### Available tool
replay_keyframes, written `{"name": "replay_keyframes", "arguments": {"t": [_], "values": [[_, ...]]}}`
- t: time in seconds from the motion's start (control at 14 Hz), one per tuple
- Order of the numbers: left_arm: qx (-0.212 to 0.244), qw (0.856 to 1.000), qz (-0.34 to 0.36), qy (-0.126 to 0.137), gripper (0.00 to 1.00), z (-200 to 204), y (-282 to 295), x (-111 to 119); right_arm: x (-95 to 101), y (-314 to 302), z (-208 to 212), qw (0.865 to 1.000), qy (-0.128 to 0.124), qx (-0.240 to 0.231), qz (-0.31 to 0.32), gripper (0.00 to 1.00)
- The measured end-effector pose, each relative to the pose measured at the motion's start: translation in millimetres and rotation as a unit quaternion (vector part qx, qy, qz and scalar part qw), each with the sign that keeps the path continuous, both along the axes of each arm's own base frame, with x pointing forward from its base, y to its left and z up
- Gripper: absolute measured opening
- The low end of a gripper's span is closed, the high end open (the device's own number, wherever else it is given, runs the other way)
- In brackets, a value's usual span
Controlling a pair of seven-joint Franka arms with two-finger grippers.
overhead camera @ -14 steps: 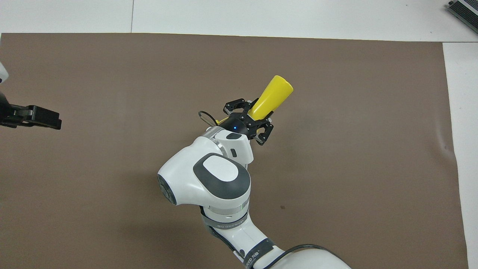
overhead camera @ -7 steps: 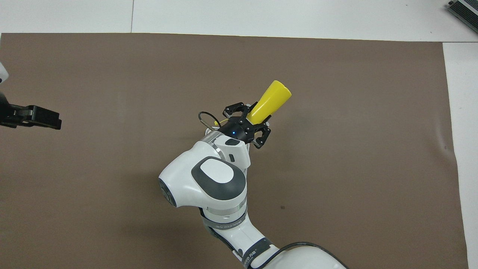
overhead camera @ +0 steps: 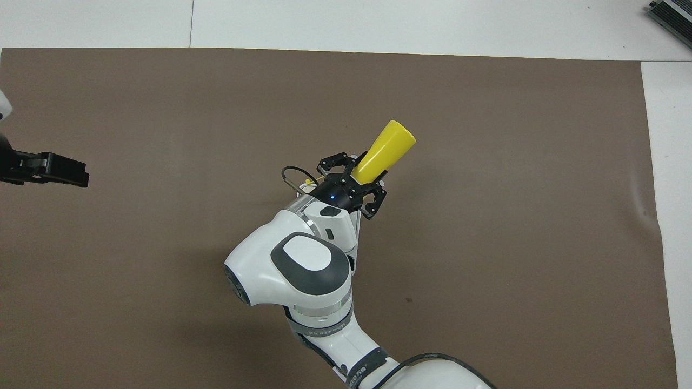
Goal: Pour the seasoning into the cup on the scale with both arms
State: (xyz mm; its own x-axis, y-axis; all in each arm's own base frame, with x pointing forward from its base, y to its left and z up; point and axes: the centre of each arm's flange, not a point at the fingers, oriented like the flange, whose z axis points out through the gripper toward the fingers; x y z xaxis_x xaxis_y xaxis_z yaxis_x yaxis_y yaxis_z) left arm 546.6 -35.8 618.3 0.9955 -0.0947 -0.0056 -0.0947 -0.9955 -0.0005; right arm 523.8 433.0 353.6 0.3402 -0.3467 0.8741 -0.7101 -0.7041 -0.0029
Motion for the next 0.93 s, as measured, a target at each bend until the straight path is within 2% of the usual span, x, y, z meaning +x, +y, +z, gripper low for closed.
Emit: {"name": "replay_keyframes", "arguments": {"t": [0.36,0.5,0.72,0.93], "values": [[0.000,1.000,0.000,0.000,1.00,0.0,0.0,0.0,7.3,-3.6,7.6,1.000,-0.008,0.009,-0.008,0.52],[0.000,1.000,0.000,0.000,1.00,0.0,0.0,0.0,9.4,-6.3,10.2,0.999,-0.001,0.025,-0.023,0.52],[0.000,1.000,0.000,0.000,1.00,0.0,0.0,0.0,12.0,-17.3,23.8,0.994,0.028,0.081,-0.068,0.52],[0.000,1.000,0.000,0.000,1.00,0.0,0.0,0.0,26.0,-46.0,62.9,0.975,0.061,0.180,-0.111,0.52]]}}
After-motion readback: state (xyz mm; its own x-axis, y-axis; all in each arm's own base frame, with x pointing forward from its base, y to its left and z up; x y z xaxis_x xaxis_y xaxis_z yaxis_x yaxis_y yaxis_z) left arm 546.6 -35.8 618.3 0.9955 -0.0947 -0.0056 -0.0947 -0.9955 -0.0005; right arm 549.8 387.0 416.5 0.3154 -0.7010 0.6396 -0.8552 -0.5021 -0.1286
